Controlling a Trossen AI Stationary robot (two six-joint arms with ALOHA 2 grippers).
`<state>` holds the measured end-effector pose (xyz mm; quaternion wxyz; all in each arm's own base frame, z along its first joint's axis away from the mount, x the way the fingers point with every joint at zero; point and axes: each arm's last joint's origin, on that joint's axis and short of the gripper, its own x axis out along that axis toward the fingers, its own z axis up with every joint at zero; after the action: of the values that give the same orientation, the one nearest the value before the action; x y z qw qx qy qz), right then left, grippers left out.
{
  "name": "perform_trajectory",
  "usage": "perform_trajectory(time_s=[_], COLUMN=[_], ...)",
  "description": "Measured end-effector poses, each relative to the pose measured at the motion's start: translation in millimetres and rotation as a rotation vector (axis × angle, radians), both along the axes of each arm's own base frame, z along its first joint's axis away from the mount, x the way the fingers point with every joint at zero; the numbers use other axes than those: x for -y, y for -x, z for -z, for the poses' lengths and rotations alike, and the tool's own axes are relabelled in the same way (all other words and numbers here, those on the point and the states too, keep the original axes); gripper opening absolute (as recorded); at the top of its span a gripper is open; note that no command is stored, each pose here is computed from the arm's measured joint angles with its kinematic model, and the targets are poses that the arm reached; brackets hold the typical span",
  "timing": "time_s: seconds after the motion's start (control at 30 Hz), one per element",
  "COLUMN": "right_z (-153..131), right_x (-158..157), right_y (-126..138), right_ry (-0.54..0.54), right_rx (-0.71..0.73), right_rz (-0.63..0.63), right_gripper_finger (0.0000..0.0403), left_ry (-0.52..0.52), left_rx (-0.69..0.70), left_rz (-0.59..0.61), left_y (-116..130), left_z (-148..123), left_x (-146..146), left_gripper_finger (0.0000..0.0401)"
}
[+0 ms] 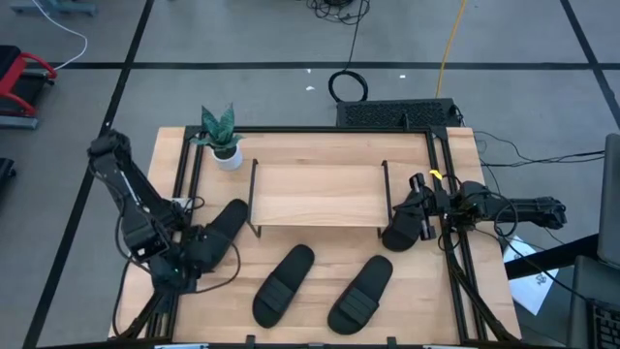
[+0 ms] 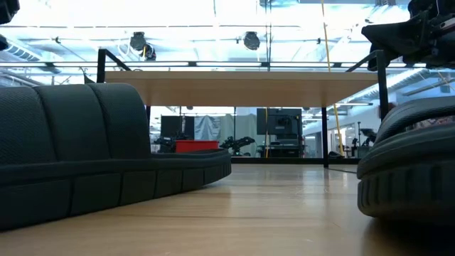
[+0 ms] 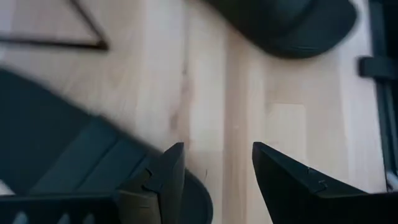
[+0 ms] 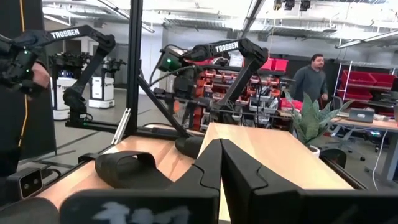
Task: Pick and place slides into the shelf
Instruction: Put the black slipper on the shelf
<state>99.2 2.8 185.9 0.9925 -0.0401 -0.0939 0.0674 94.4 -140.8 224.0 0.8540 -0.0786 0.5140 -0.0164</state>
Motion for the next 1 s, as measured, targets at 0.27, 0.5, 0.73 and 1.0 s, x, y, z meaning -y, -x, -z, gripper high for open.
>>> perform_trajectory(time_s=[0.27,0.5,0.73,1.0], right_z=[0,0,0,0], right_x=[0,0,0,0], right_y=[0,-1,-1,-1], right_ry=[-0.001,-0.001,-0.001,-0.002], right_rx=[-0.004,-0.002,-0.003,-0.004], right_rz=[0.001,0.001,0.001,0.002], right_gripper_finger=[0.0,0.0,0.0,0.0], left_ry=[-0.07,-0.138,-0.287,-0.482], left_rx=[-0.206,-0.161,-0.112,-0.187], left_rz=[-0.087,-0.052,0.109,0.309], left_y=[-3,-6,-10,-14], left_z=[16,18,23,34], left_x=[-3,-3,-1,5], left_gripper_finger=[0.0226,0.0335,0.0396,0.0367])
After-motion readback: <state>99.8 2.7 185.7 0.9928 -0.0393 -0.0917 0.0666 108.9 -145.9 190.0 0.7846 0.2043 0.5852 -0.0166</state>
